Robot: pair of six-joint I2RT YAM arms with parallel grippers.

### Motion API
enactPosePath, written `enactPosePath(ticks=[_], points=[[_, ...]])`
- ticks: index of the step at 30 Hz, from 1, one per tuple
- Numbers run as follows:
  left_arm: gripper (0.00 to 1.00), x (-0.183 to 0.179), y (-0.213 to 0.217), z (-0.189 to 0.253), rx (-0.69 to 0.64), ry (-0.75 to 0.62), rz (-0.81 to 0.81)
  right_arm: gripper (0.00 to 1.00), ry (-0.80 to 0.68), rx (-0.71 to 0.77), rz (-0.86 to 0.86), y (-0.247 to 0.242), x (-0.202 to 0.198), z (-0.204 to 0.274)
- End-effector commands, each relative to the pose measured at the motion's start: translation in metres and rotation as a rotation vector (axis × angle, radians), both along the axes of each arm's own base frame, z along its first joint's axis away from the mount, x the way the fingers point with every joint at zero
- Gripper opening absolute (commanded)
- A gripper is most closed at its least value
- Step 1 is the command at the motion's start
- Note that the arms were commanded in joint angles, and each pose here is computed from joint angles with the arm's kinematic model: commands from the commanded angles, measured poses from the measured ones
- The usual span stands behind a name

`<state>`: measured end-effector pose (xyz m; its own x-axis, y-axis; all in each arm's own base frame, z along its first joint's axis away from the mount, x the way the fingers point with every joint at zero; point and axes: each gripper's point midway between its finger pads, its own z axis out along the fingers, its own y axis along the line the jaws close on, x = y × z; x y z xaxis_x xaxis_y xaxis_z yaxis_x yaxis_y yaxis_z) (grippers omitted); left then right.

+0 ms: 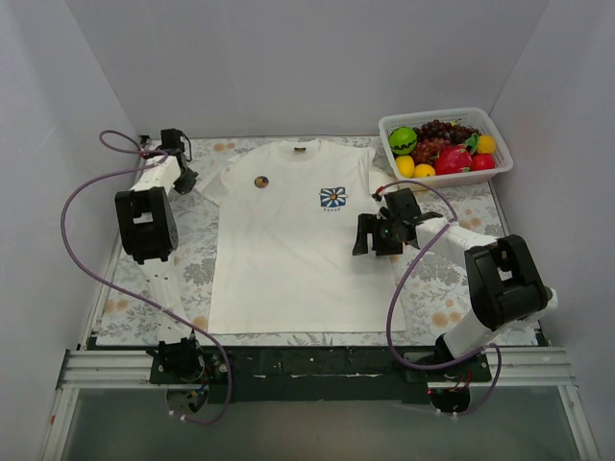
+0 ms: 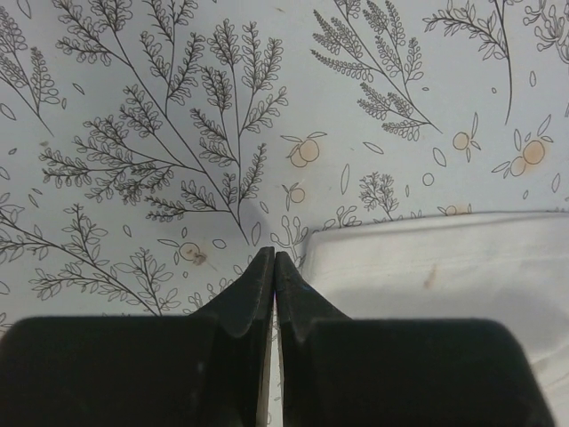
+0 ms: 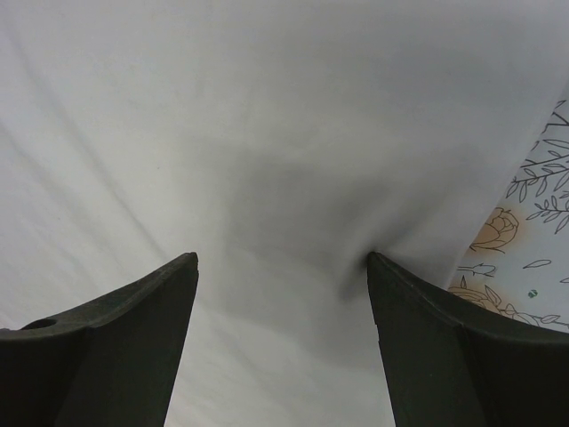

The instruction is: Pin the brooch onto the clothing

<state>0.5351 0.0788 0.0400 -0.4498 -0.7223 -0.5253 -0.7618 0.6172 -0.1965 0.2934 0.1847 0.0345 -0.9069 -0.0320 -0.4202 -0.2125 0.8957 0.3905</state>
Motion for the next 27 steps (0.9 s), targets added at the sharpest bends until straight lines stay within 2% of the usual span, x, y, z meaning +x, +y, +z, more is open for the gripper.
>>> enactPosePath(ticks=[1, 4, 8, 12, 15, 16, 18, 27], points=[[0.0, 0.002, 0.002, 0.057, 0.06, -0.101, -0.053, 0.84, 0.107, -0.023, 0.042, 0.001, -0.024, -0.017], [0.0, 0.01, -0.015, 0.089, 0.048, -0.179, -0.111, 0.84, 0.091, -0.02, 0.044, 0.003, -0.021, -0.013], [0.0, 0.024, -0.041, 0.102, 0.058, -0.21, -0.184, 0.84, 0.085, -0.028, 0.05, 0.003, -0.018, -0.013], [0.0, 0.037, -0.058, 0.066, 0.033, -0.152, -0.198, 0.84, 0.071, -0.037, 0.051, 0.003, -0.013, -0.011], [0.0, 0.047, -0.077, 0.057, 0.04, -0.145, -0.215, 0.84, 0.064, -0.041, 0.047, 0.003, -0.009, -0.009], [0.0, 0.045, -0.078, 0.04, 0.026, -0.103, -0.2, 0.85, 0.059, -0.04, 0.05, 0.004, -0.008, -0.007], [0.0, 0.049, -0.078, 0.033, 0.017, -0.096, -0.189, 0.85, 0.053, -0.04, 0.051, 0.004, -0.006, -0.004], [0.0, 0.025, -0.076, -0.024, 0.026, 0.057, -0.161, 0.85, 0.022, -0.034, 0.061, 0.008, 0.005, 0.01]])
